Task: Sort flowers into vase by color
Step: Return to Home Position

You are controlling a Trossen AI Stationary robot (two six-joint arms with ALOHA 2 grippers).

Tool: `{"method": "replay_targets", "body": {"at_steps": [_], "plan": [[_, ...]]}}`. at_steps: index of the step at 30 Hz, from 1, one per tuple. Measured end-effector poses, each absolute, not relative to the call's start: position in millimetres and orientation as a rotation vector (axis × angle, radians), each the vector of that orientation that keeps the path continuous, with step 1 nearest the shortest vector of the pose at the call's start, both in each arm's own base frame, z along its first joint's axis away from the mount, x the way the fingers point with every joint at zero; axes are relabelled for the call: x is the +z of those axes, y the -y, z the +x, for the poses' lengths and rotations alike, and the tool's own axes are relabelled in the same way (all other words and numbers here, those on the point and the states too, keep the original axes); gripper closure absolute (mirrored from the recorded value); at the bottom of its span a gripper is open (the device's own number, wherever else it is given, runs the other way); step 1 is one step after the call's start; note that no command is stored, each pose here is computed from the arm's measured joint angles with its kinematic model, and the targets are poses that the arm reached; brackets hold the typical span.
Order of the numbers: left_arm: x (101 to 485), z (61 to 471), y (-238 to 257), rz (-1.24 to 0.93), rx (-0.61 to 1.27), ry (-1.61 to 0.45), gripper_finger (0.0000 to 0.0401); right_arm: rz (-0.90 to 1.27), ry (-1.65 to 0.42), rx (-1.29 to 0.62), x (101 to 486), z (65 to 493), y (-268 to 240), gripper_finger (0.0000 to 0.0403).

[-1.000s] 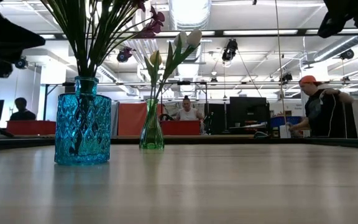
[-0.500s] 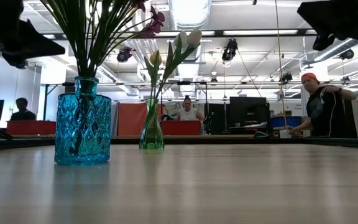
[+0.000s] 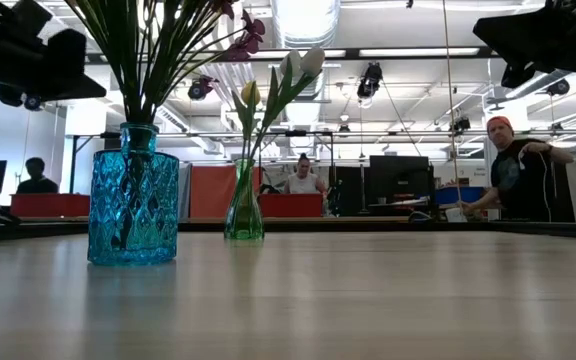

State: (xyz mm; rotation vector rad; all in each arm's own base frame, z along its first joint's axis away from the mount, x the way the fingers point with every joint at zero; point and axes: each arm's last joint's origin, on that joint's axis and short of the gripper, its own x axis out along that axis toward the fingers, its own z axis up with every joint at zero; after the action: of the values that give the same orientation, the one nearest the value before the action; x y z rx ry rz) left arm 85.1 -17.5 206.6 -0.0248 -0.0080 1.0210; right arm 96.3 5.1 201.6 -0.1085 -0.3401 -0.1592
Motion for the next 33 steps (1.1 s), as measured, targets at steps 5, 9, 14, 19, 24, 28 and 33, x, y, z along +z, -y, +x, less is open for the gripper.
{"method": "replay_targets", "body": {"at_steps": [5, 9, 14, 19, 24, 28, 33], "plan": [[204.4, 88.4, 10.4, -0.006, 1.122, 0.004, 0.0401, -0.096, 0.340, -0.157, 201.4, 96.4, -5.1, 0.0369], [203.4, 90.9, 4.7, 0.011, 1.195, -0.008, 0.0401, -0.087, 0.342, -0.150, 201.4, 96.4, -5.3, 0.0369], [209.5, 91.0, 2.9, 0.005, 1.187, -0.028, 0.0401, -0.059, 0.347, -0.109, 201.5, 96.5, -6.3, 0.0369], [213.4, 88.2, 2.3, -0.061, 1.074, -0.069, 0.0401, -0.038, 0.346, -0.084, 201.1, 96.7, -6.9, 0.0369], [214.9, 85.2, 1.9, -0.109, 0.978, -0.094, 0.0401, -0.056, 0.338, -0.088, 200.5, 96.9, -6.9, 0.0369], [215.8, 83.6, 1.4, -0.122, 0.970, -0.087, 0.0401, -0.050, 0.318, -0.087, 198.7, 97.5, -6.9, 0.0369], [220.1, 84.0, 3.2, -0.178, 0.829, -0.134, 0.0401, -0.032, 0.311, -0.083, 197.9, 97.8, -7.0, 0.0369]]}}
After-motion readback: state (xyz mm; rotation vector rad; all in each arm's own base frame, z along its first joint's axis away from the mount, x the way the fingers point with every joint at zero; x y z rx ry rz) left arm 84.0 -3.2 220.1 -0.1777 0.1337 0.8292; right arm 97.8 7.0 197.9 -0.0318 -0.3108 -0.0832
